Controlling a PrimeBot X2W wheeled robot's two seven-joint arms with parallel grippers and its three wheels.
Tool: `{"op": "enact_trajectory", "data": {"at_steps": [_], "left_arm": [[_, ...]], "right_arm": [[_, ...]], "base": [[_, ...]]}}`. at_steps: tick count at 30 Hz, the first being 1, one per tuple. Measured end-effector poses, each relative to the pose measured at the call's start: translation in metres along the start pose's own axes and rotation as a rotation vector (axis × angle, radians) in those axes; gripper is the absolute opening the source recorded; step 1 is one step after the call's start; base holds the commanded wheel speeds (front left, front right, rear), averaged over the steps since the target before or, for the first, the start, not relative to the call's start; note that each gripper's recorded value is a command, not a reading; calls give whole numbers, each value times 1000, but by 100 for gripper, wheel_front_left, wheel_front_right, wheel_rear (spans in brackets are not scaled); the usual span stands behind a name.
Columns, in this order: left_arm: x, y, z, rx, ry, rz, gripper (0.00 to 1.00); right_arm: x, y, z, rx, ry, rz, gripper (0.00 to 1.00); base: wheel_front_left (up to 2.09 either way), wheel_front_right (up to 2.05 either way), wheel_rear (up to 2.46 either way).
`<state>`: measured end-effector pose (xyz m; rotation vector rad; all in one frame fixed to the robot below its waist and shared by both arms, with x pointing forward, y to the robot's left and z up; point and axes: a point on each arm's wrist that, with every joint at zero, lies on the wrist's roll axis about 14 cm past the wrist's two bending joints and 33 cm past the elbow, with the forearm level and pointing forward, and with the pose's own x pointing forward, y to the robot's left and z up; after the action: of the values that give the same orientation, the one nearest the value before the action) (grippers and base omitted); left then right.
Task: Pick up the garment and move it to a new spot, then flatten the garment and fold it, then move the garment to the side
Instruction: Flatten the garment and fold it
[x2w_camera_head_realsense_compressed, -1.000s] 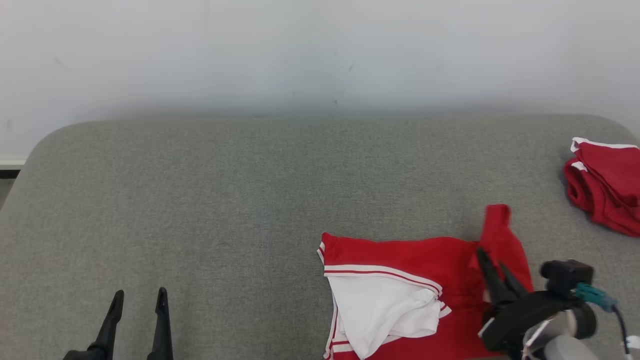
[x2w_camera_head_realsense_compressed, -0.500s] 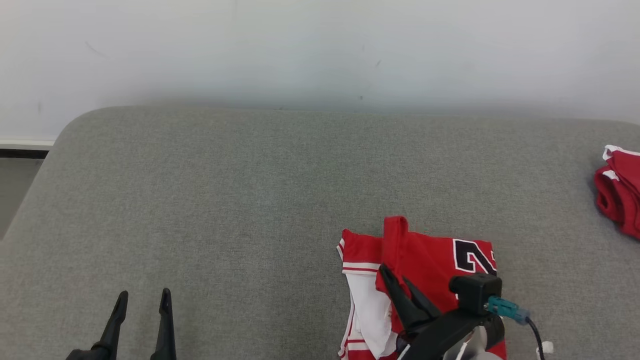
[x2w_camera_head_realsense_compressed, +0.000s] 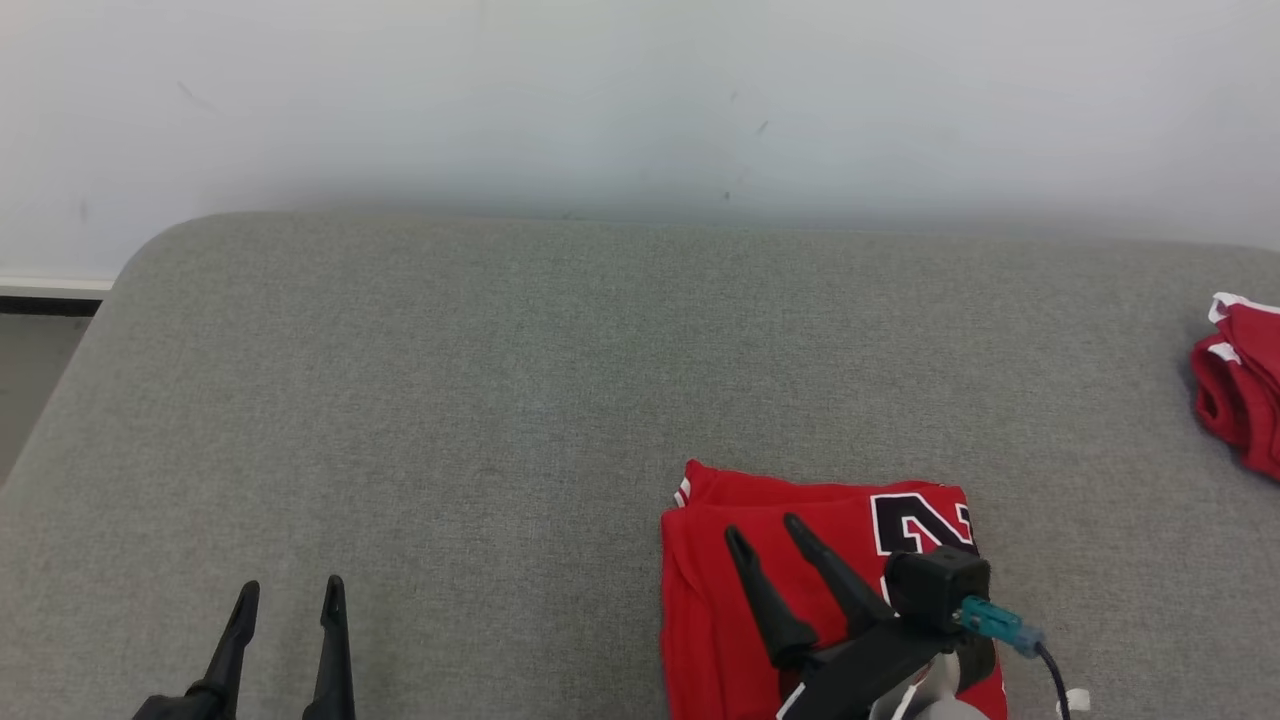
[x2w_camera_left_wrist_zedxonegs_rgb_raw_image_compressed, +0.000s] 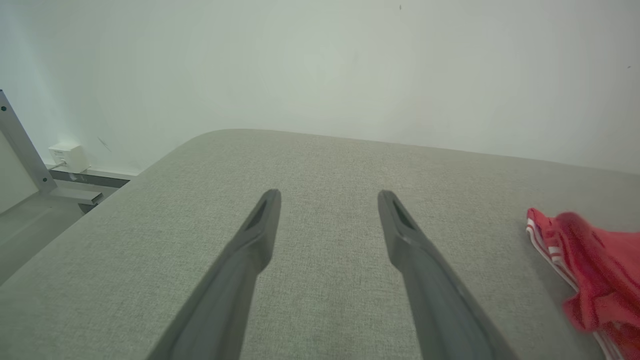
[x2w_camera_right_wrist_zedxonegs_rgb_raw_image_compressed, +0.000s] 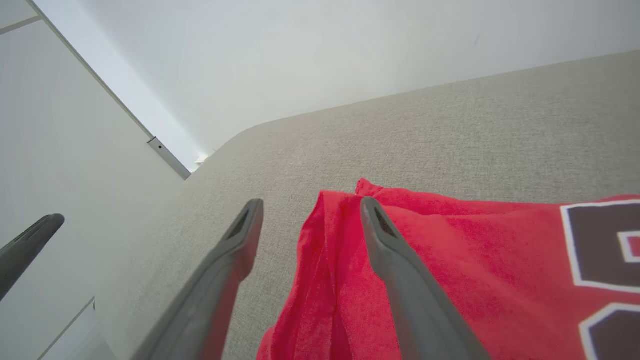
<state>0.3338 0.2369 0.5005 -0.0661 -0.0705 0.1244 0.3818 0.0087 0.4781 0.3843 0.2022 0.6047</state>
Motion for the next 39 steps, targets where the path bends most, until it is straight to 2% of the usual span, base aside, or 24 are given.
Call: {"op": "enact_trajectory", "data": {"at_steps": [4,7,12,18,24,39], "left_arm": [[2,-5,2,-4,-8,-12,100],[5,-9,6,-7,-20,-26,100],[8,-15,15,-8,-50,-46,100],[12,-25,23,-4,-75,-74,100],[13,-31,28,2,-92,-87,100],[-3,-24,13,-15,-46,-79,100]], "right_arm": [[-5,-16,30,-27,-106,-35,100],[-18,-42,53,-65,-177,-95,100],[-49,-79,84,-176,-266,-200,100],[-88,-105,94,-217,-317,-315,100],[-117,-106,88,-221,-337,-376,100],[-137,-95,71,-238,-314,-394,100]], "base": [[0,0,0],[0,0,0],[0,0,0],[0,0,0],[0,0,0],[0,0,0]]}}
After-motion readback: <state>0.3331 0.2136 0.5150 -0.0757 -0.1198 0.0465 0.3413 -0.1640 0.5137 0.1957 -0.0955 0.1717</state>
